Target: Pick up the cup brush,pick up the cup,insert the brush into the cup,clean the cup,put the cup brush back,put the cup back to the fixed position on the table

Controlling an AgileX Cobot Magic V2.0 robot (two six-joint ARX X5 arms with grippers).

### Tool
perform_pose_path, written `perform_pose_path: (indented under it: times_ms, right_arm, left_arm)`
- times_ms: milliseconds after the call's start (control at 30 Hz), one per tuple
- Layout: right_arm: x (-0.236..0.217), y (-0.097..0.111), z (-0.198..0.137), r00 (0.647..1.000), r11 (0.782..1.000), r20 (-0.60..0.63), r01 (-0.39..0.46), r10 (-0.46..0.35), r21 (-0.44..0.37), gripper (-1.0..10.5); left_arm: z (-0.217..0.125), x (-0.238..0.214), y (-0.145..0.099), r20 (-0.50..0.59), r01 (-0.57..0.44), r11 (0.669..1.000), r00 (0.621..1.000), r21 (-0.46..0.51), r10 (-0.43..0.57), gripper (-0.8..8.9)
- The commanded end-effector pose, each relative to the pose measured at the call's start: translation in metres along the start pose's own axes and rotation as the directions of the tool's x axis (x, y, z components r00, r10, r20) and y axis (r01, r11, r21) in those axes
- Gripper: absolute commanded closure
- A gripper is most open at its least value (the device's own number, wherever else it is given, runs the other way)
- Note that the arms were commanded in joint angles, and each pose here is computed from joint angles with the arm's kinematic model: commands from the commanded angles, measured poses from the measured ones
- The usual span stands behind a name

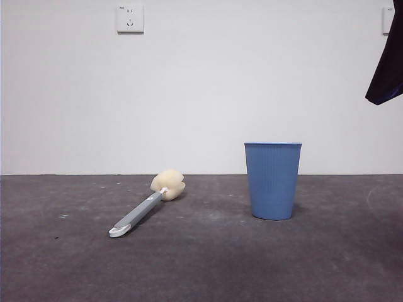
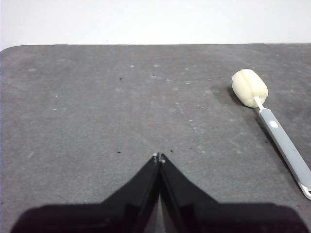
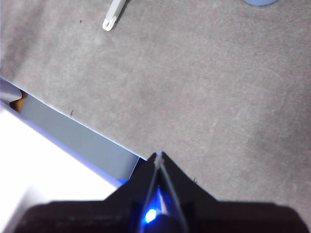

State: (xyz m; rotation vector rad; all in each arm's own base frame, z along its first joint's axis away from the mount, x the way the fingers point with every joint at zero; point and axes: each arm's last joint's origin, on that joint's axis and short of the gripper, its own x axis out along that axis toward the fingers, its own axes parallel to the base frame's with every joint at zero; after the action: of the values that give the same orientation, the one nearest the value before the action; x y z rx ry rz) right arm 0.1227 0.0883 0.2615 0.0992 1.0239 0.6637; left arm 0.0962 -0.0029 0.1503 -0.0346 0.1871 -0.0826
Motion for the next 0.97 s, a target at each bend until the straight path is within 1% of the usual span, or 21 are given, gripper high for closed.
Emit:
perform_pose_path:
  times_ms: [33, 67, 100, 167, 200, 233, 267, 300, 333, 433, 500, 567, 633, 733, 767, 833, 967]
  right_arm:
    - [0.001, -0.001, -0.001, 1.0, 1.0, -0.003, 0.003, -0.003, 0.005, 9.5]
    - [0.0, 0.0, -0.002, 1.0, 1.0, 0.0, 0.0, 0.0, 0.001, 9.5]
    - [-0.002, 0.0, -0.002, 1.0, 0.999, 0.019, 0.01, -0.009, -0.036, 9.5]
    - [-0.006, -0.002, 0.001, 0.994, 0.993, 0.085, 0.072, -0.064, -0.098, 9.5]
    - [-0.01, -0.003, 0.004, 0.982, 0.983, 0.151, 0.13, -0.11, -0.129, 9.5]
    - [-0.014, -0.004, 0.007, 0.969, 0.974, 0.208, 0.169, -0.136, -0.148, 9.5]
    - [-0.018, -0.005, 0.009, 0.952, 0.966, 0.265, 0.2, -0.152, -0.166, 9.5]
    - [-0.025, -0.007, 0.013, 0.93, 0.955, 0.336, 0.224, -0.15, -0.192, 9.5]
    - [-0.03, -0.009, 0.015, 0.909, 0.95, 0.389, 0.242, -0.149, -0.2, 9.5]
    - [-0.045, -0.02, 0.015, 0.823, 0.936, 0.539, 0.311, -0.179, -0.165, 9.5]
    - [-0.05, -0.032, 0.009, 0.751, 0.923, 0.617, 0.371, -0.234, -0.103, 9.5]
    - [-0.044, -0.048, -0.009, 0.657, 0.901, 0.692, 0.434, -0.3, -0.022, 9.5]
    - [-0.029, -0.063, -0.032, 0.579, 0.881, 0.744, 0.472, -0.333, 0.027, 9.5]
    - [-0.012, -0.075, -0.053, 0.518, 0.87, 0.78, 0.489, -0.351, 0.067, 9.5]
    - [-0.008, -0.078, -0.058, 0.505, 0.87, 0.787, 0.487, -0.354, 0.079, 9.5]
    - [0.001, -0.083, -0.068, 0.492, 0.872, 0.789, 0.478, -0.366, 0.107, 9.5]
    - [0.014, -0.09, -0.082, 0.493, 0.876, 0.782, 0.463, -0.381, 0.135, 9.5]
  left_arm:
    - [-0.004, 0.001, 0.0, -0.009, -0.001, 1.0, 1.0, -0.011, 0.001, 8.16]
    - [-0.004, 0.001, 0.0, -0.009, -0.001, 1.0, 1.0, -0.011, 0.001, 8.16]
    - [-0.004, 0.001, 0.0, -0.009, -0.001, 1.0, 1.0, -0.011, 0.001, 8.16]
    - [-0.004, 0.001, 0.0, -0.009, -0.001, 1.0, 1.0, -0.011, 0.001, 8.16]
    - [-0.004, 0.001, 0.0, -0.009, -0.001, 1.0, 1.0, -0.011, 0.001, 8.16]
    - [-0.004, 0.001, 0.0, -0.009, -0.001, 1.0, 1.0, -0.011, 0.001, 8.16]
    - [-0.004, 0.001, 0.0, -0.009, -0.001, 1.0, 1.0, -0.011, 0.001, 8.16]
    - [-0.004, 0.001, 0.0, -0.009, -0.001, 1.0, 1.0, -0.011, 0.001, 8.16]
    - [-0.004, 0.001, 0.0, -0.009, -0.001, 1.0, 1.0, -0.011, 0.001, 8.16]
    - [-0.004, 0.001, 0.0, -0.009, -0.001, 1.0, 1.0, -0.011, 0.001, 8.16]
    - [-0.004, 0.001, 0.0, -0.009, -0.001, 1.0, 1.0, -0.011, 0.001, 8.16]
    - [-0.004, 0.001, 0.0, -0.009, 0.0, 1.0, 1.0, -0.011, 0.0, 8.16]
    - [-0.004, 0.001, 0.0, -0.009, -0.001, 1.0, 1.0, -0.011, 0.001, 8.16]
    - [-0.004, 0.001, 0.0, -0.009, -0.001, 1.0, 1.0, -0.011, 0.001, 8.16]
    - [-0.004, 0.001, 0.0, -0.009, -0.001, 1.0, 1.0, -0.011, 0.001, 8.16]
    - [-0.004, 0.001, 0.0, -0.009, -0.001, 1.0, 1.0, -0.011, 0.001, 8.16]
    - [-0.004, 0.001, 0.0, -0.009, -0.001, 1.0, 1.0, -0.011, 0.001, 8.16]
